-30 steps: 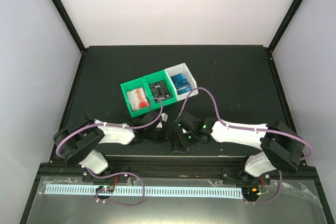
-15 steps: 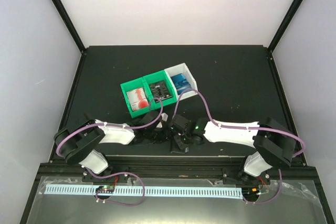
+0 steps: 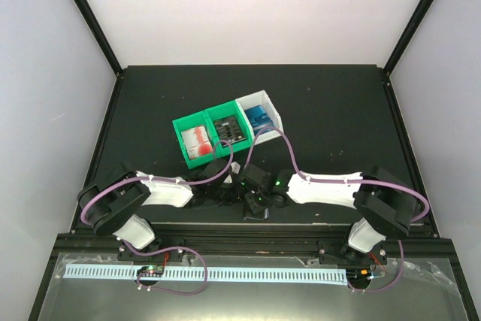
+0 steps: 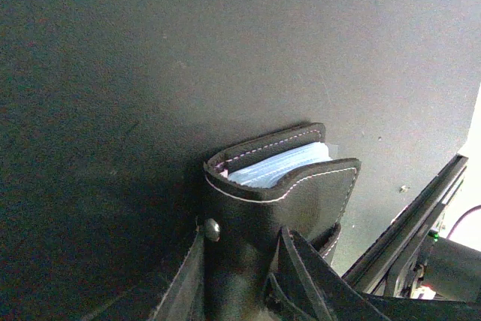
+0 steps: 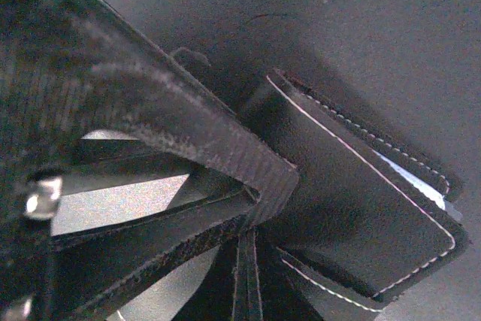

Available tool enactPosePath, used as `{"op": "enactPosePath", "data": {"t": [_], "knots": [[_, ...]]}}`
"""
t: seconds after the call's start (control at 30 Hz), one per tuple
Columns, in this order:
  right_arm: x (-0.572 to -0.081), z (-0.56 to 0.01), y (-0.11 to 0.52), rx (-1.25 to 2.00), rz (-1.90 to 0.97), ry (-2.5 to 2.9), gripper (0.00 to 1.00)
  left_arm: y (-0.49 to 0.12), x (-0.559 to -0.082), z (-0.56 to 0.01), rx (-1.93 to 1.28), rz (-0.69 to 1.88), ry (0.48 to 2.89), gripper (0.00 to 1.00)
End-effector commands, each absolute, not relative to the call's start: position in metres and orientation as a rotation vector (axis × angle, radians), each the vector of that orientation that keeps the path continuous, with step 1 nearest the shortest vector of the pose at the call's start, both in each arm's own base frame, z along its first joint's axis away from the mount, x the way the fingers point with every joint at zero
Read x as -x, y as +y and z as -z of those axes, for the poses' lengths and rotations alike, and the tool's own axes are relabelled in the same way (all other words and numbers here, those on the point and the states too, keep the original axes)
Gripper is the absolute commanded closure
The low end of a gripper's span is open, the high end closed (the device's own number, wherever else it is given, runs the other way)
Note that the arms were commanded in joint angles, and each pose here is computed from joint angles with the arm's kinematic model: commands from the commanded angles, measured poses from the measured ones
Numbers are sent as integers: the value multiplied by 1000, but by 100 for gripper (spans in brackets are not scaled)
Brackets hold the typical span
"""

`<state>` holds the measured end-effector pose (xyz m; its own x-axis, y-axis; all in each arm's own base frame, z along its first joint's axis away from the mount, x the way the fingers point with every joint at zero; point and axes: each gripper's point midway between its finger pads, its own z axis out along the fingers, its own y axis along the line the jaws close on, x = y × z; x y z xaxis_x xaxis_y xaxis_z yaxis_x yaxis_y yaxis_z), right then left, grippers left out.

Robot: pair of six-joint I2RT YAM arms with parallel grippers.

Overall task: Put the credit cards into the card holder
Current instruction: Close the card holder at the center of the board.

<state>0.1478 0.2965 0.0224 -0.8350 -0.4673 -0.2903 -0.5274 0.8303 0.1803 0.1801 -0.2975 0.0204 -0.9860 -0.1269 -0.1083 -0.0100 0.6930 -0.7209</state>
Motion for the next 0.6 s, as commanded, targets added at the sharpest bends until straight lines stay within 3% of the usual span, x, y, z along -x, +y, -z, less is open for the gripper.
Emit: {"op": "enactPosePath", "data": {"t": [0.0,0.57], "knots": [[-104,33,255,791,-236,3009,99,-266,-161,21,194,953,2904,71],[-126,-22,274,614,-442,2834,96,-266,-164,14,170,951,2883,69]]}}
